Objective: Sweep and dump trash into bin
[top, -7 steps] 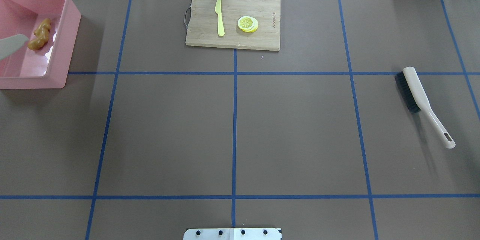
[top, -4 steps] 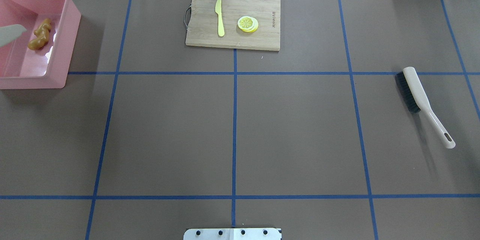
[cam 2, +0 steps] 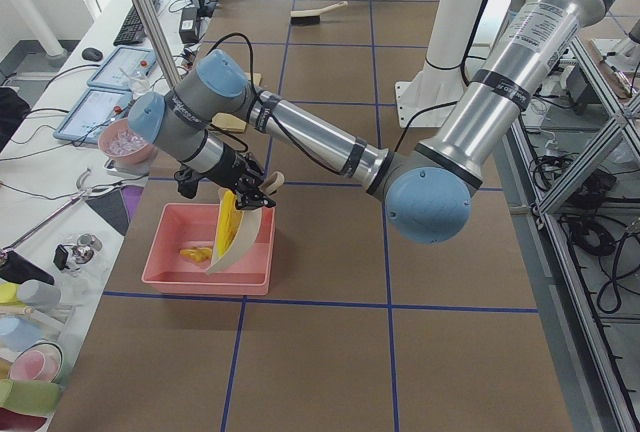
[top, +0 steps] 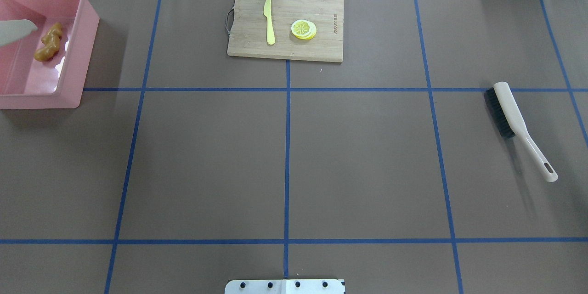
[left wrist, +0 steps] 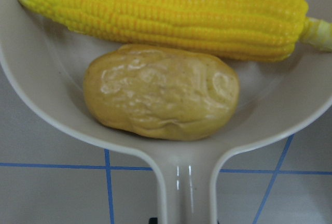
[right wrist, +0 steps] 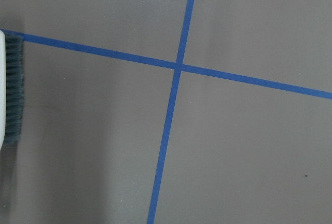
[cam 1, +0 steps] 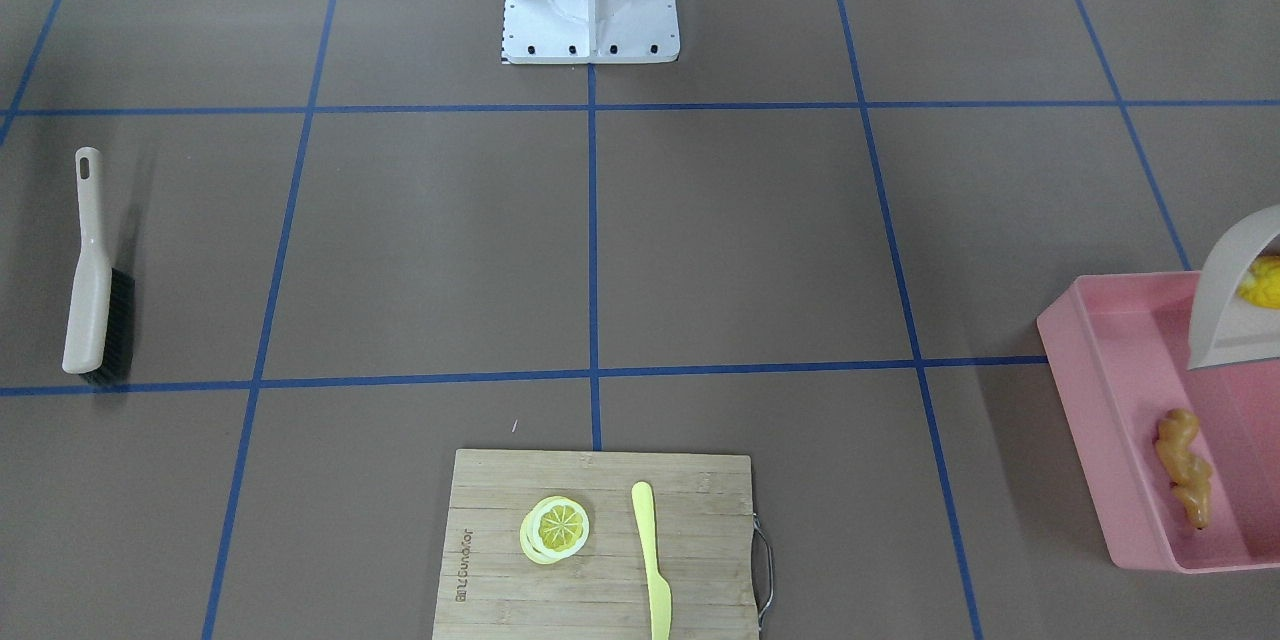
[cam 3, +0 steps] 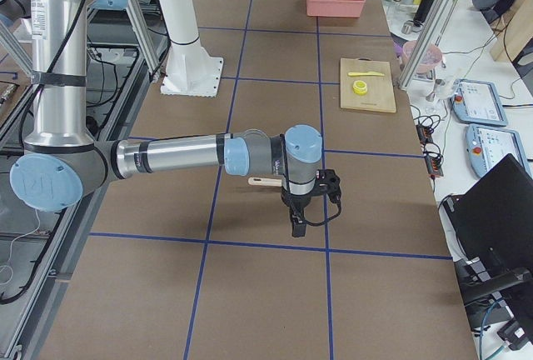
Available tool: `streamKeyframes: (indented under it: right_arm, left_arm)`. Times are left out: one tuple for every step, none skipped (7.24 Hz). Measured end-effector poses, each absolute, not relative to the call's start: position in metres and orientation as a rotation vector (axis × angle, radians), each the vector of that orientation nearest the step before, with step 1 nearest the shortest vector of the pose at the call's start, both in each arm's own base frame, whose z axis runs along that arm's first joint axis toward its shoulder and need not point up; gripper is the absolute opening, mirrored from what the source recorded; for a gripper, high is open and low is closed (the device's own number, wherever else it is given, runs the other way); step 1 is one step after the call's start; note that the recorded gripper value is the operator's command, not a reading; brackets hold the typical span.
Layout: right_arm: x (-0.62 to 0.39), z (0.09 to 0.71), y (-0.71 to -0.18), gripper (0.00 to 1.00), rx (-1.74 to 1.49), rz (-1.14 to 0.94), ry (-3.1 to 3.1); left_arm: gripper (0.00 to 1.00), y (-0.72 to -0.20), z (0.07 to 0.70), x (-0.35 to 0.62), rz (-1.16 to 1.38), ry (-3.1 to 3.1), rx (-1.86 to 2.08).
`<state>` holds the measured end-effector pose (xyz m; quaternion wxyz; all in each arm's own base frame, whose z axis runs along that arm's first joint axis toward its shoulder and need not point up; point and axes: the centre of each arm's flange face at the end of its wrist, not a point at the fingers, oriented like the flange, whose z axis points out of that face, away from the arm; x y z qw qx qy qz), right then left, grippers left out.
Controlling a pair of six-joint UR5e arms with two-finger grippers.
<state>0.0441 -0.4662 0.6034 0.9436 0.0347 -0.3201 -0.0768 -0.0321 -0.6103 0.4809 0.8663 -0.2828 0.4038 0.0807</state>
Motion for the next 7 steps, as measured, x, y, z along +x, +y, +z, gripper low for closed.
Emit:
streamKeyframes:
  right_arm:
    - [0.044,0.604,-0.466,1.00,0.070,-0.155,-0.652]
    - [0.044,0.605,-0.466,1.00,0.067,-0.154,-0.651]
    - [0.044,0.607,-0.466,1.00,0.063,-0.152,-0.650]
    - [0.044,0.608,-0.465,1.00,0.061,-0.152,-0.650]
    - [0.044,0.608,-0.465,1.00,0.061,-0.152,-0.650]
    - [0.044,0.609,-0.465,1.00,0.060,-0.152,-0.649]
    - [0.044,0.609,-0.465,1.00,0.060,-0.152,-0.649]
  left_arm:
    - [0.00,-0.616,0.485,-0.033,0.181,0.852,-0.628]
    - [0.00,-0.621,0.484,-0.034,0.189,0.857,-0.658]
    - [0.00,-0.627,0.482,-0.035,0.197,0.855,-0.678]
    - [0.00,-0.634,0.479,-0.035,0.207,0.849,-0.691]
    - [0.00,-0.640,0.476,-0.036,0.214,0.842,-0.701]
    - [0.00,-0.645,0.474,-0.036,0.219,0.835,-0.709]
    - [0.00,-0.650,0.470,-0.036,0.230,0.830,-0.719]
